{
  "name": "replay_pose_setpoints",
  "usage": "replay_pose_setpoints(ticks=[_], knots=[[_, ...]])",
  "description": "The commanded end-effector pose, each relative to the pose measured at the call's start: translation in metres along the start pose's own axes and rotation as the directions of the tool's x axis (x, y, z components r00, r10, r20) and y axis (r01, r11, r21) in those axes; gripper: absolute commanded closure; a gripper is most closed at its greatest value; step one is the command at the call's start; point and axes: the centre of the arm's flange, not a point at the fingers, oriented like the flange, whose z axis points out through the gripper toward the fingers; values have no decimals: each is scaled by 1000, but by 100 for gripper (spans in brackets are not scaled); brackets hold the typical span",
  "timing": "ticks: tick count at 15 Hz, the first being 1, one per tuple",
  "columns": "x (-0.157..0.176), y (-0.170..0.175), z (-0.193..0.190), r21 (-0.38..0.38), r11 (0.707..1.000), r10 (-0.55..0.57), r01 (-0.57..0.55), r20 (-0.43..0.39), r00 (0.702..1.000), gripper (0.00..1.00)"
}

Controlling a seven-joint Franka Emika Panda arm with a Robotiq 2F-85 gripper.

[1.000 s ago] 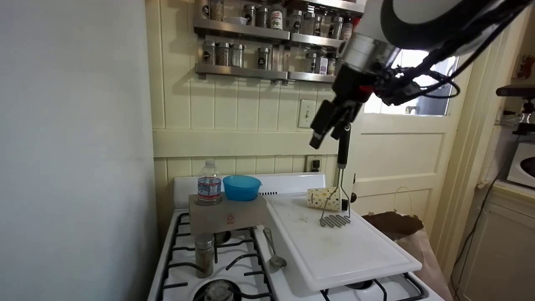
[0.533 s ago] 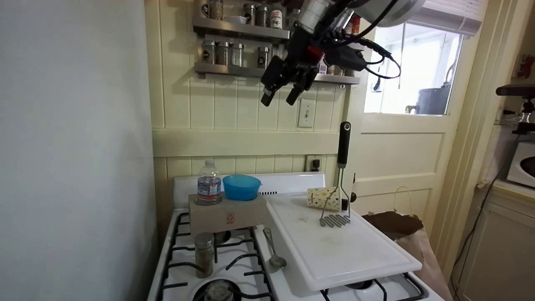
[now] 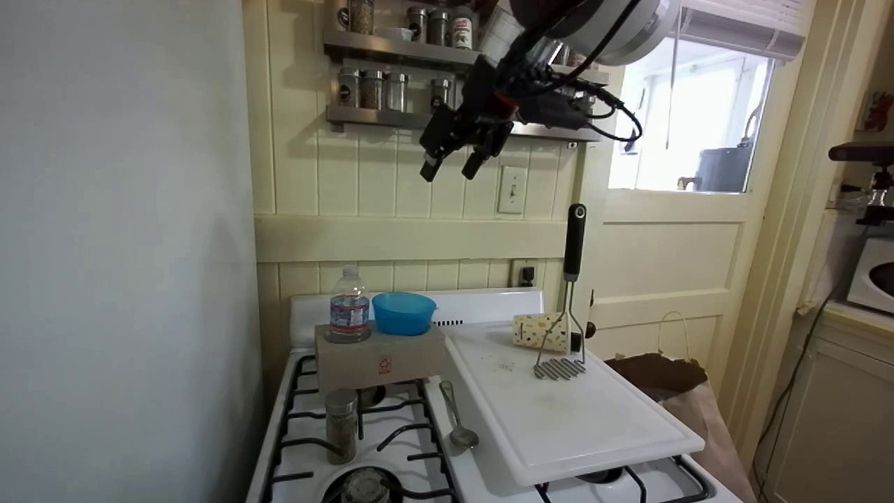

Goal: Take the water bottle out of the box.

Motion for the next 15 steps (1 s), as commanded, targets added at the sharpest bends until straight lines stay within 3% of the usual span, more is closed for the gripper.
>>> replay_pose_setpoints(ticks=[1, 8, 9, 13, 15], knots=[[37, -3, 53, 43, 998, -36, 36, 3, 999, 0], [77, -40, 127, 75, 994, -92, 82, 137, 986, 0], [53, -33, 111, 76, 994, -81, 74, 95, 992, 0], [57, -33, 117, 78, 994, -82, 75, 97, 992, 0], [61, -30, 140, 105, 992, -78, 63, 141, 987, 0]])
